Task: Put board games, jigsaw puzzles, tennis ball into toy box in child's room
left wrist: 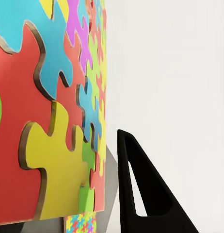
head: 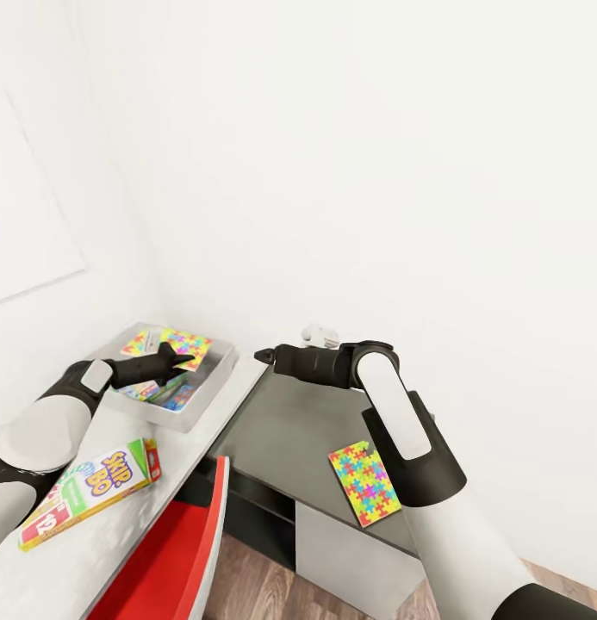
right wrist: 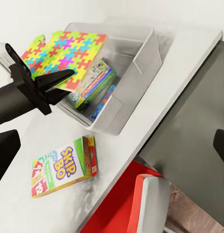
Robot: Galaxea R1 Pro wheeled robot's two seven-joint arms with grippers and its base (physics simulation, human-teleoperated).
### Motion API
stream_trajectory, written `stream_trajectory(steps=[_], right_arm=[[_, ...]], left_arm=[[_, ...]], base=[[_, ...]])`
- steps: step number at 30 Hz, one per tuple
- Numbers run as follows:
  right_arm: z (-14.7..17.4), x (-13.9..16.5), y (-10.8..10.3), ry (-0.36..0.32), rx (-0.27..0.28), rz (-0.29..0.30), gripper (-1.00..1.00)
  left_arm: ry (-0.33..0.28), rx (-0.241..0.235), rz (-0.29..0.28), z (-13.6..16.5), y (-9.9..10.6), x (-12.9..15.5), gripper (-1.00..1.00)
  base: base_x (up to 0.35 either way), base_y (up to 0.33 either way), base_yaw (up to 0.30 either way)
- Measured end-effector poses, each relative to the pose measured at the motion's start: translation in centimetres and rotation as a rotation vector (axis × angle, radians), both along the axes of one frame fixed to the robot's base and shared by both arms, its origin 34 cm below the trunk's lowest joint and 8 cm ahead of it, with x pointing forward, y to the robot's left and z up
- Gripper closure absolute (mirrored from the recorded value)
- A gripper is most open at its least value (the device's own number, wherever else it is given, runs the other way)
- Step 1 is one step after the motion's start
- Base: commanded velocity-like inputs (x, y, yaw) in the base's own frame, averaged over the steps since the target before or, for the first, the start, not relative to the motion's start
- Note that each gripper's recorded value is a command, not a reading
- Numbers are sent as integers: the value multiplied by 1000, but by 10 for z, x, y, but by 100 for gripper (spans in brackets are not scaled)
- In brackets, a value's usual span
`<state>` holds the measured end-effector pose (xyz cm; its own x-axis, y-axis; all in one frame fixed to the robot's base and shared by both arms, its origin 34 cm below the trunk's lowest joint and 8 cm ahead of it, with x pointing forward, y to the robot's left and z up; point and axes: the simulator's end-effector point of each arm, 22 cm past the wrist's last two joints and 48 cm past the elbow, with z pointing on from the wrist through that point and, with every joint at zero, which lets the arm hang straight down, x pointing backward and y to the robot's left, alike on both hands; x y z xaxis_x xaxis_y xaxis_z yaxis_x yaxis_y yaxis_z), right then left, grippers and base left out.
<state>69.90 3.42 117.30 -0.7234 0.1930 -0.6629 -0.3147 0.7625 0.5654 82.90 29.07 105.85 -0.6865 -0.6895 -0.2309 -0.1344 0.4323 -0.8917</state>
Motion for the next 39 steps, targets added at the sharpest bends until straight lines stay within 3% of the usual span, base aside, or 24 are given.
stream_trajectory(steps=[20, 27, 39], right_arm=[[-19, 1, 5, 25, -12, 13, -100], [-25, 3, 5, 34, -11, 13, -100], [-36, 6, 5, 53, -11, 13, -100]], left_arm=[[9, 34, 19, -19, 8, 6, 100], [-28, 51, 34, -7, 12, 21, 100], [-35, 80, 50, -15, 20, 28, 100]], base=[[0, 0, 0], [0, 0, 0], [0, 0, 0]])
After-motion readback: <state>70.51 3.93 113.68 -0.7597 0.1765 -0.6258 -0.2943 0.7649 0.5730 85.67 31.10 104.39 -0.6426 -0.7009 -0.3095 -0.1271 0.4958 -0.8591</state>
